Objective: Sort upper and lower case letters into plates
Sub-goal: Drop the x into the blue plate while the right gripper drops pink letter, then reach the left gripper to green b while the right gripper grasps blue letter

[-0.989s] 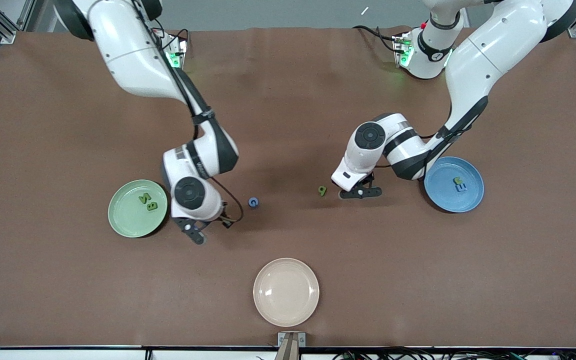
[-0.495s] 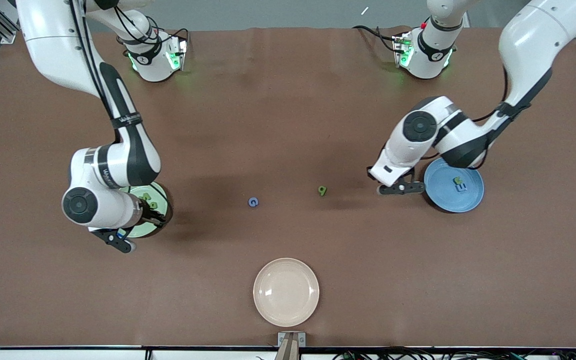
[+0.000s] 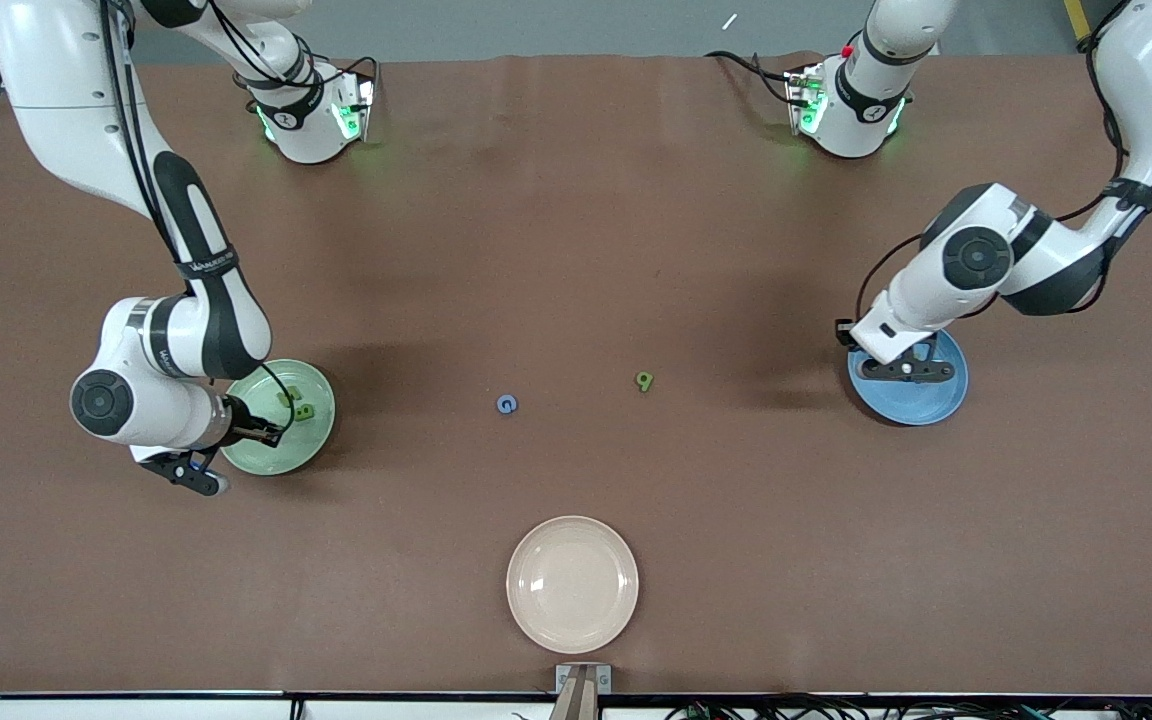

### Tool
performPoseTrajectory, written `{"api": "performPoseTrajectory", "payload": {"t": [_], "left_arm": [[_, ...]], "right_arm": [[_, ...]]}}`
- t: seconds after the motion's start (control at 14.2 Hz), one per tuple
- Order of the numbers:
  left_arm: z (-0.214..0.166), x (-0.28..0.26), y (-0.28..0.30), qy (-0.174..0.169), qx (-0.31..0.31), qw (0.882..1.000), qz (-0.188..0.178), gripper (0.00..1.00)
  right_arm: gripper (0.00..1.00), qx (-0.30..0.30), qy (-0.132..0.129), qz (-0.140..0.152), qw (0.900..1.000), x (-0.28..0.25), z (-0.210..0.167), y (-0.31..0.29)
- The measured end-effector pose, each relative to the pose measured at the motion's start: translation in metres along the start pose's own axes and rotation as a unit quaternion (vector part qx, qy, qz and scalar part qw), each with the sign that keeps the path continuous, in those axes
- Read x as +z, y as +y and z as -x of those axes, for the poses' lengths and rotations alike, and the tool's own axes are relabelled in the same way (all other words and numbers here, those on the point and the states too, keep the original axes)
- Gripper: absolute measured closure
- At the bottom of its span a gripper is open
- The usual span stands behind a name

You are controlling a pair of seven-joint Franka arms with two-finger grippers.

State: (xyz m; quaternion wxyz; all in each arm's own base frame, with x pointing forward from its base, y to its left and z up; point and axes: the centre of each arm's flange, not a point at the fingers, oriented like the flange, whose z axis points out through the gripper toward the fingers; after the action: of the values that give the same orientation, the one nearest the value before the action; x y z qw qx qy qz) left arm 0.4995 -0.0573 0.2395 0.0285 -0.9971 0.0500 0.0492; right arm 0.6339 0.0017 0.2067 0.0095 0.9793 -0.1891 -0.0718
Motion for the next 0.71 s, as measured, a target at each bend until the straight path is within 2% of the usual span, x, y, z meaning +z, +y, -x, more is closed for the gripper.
{"api": "performPoseTrajectory", "payload": {"t": [0.21,0.42,0.49,0.71], "left_arm": [[0.006,0.008,-0.035,0.002,0.025,1.000,-0.001,0.73],[0.011,0.022,-0.053,0.017,0.039,0.999,-0.004,0.73],[0.014,0.029,-0.056,0.019,0.043,0.999,-0.004,0.73],[0.021,0.047,-0.063,0.019,0.051,0.998,-0.005,0.73]], "right_arm": [[0.65,-0.003,0.014,-0.004,1.000,0.016,0.002,0.015],[0.65,-0.005,0.012,-0.004,1.000,0.022,0.006,0.013],[0.59,-0.005,0.011,-0.004,1.000,0.022,0.007,0.014],[0.30,-0.007,-0.004,-0.002,1.000,0.015,0.009,0.014]]}}
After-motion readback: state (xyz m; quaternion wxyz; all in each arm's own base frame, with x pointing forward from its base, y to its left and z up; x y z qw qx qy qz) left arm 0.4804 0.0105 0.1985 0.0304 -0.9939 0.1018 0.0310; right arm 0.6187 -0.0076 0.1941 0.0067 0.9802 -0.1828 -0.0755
